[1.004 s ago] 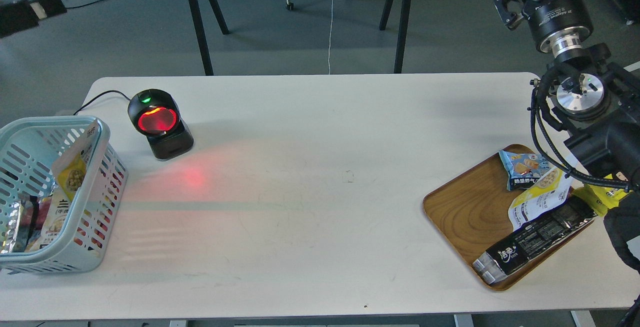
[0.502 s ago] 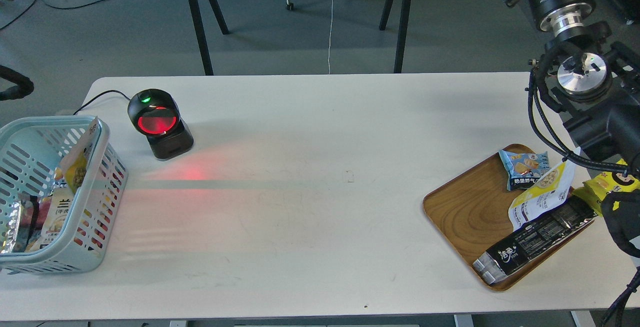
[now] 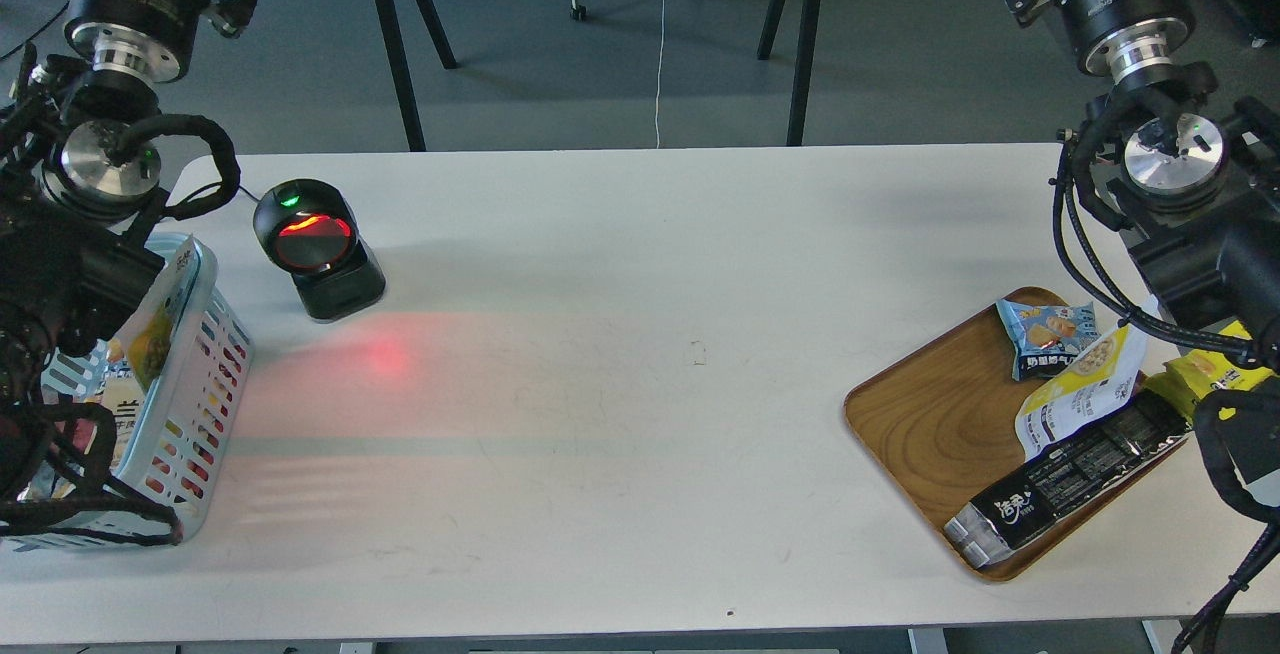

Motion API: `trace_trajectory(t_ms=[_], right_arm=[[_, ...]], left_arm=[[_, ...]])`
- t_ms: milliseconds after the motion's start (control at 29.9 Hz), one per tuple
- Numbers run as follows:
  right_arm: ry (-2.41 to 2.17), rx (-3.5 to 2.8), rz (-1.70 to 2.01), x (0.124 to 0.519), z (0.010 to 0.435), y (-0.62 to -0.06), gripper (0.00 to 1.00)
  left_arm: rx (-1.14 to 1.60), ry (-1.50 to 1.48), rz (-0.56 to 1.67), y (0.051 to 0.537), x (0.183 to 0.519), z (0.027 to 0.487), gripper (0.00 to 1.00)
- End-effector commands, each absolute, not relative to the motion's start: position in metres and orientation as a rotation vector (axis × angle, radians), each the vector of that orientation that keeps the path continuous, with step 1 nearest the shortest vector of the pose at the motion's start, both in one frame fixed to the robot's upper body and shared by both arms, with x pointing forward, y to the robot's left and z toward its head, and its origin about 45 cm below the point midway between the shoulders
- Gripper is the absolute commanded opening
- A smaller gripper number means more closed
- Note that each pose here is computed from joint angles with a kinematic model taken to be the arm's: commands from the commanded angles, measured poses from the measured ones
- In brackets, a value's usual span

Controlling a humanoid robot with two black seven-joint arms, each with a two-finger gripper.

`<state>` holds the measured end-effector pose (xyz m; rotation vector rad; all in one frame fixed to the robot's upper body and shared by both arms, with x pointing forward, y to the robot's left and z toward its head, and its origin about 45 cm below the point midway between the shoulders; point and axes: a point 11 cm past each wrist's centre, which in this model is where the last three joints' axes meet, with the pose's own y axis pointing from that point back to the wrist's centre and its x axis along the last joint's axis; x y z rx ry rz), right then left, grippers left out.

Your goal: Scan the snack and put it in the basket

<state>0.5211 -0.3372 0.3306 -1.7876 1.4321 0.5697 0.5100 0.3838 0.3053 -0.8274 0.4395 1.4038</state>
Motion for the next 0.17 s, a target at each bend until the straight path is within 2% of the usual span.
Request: trace_trajectory(t_ms=[0,134], right_arm=[[1.432,-1.811,0.592,0.521,0.323,-0.329,0.99],[1.434,-1.805,0.621,0.518,0.310,-0.325,1.00]], left_arm=[[-0.867,0.475,1.401,0.375,0.509,0.295,1.00],[-0.888,0.455,1.393,0.367,0.510,0.297,1.00]])
